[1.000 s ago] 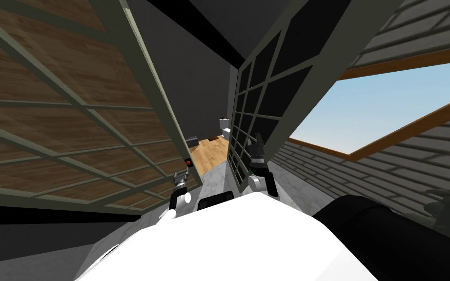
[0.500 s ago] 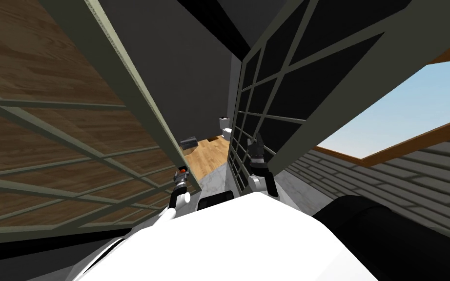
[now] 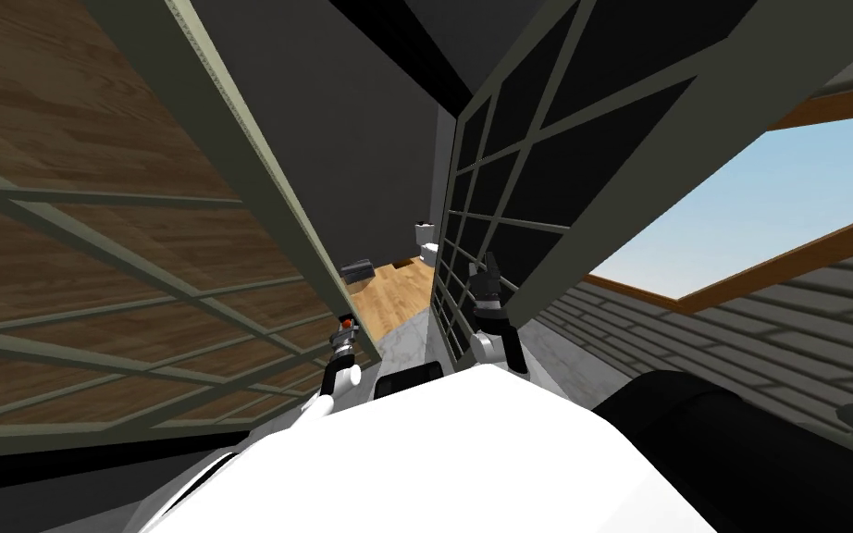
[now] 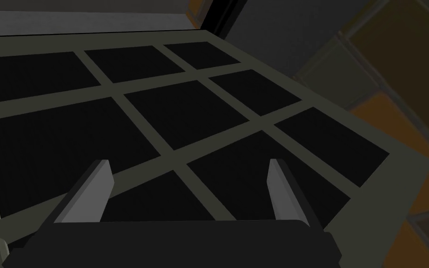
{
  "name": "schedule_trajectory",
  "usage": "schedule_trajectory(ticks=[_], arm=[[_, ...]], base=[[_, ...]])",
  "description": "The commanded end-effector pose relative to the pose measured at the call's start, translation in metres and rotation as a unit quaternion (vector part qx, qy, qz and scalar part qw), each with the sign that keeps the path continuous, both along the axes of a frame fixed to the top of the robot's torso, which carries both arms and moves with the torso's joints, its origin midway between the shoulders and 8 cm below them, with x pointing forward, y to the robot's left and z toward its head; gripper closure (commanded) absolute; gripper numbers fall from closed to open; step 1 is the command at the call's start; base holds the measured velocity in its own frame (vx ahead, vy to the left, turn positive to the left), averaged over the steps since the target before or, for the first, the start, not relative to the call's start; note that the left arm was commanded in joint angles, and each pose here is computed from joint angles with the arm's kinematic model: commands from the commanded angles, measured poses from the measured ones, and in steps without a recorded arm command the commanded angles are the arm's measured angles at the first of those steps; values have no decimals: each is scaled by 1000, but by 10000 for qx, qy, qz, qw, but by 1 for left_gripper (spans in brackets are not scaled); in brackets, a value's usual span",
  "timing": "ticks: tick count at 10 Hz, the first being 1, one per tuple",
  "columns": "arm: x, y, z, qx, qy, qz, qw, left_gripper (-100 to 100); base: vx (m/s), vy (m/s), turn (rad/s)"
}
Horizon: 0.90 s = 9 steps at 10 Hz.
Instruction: Pull the door open
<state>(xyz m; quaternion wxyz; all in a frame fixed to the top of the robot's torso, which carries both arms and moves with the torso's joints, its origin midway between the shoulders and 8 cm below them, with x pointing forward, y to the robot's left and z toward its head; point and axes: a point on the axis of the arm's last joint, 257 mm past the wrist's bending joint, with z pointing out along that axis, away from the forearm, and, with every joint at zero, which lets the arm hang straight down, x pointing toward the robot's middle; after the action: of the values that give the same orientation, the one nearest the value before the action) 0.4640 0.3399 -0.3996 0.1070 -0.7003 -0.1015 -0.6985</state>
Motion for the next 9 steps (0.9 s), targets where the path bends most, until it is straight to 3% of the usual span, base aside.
schedule_trajectory(ticks=[1, 6, 9], arm=[[0, 2, 2, 9, -23, 20, 10000, 100], [-6, 14, 0, 0, -25, -108, 9999, 100], [-8, 19, 0, -1, -32, -143, 9999, 100]], base=[[0, 0, 0], [-174, -2, -17], [-86, 2, -31]])
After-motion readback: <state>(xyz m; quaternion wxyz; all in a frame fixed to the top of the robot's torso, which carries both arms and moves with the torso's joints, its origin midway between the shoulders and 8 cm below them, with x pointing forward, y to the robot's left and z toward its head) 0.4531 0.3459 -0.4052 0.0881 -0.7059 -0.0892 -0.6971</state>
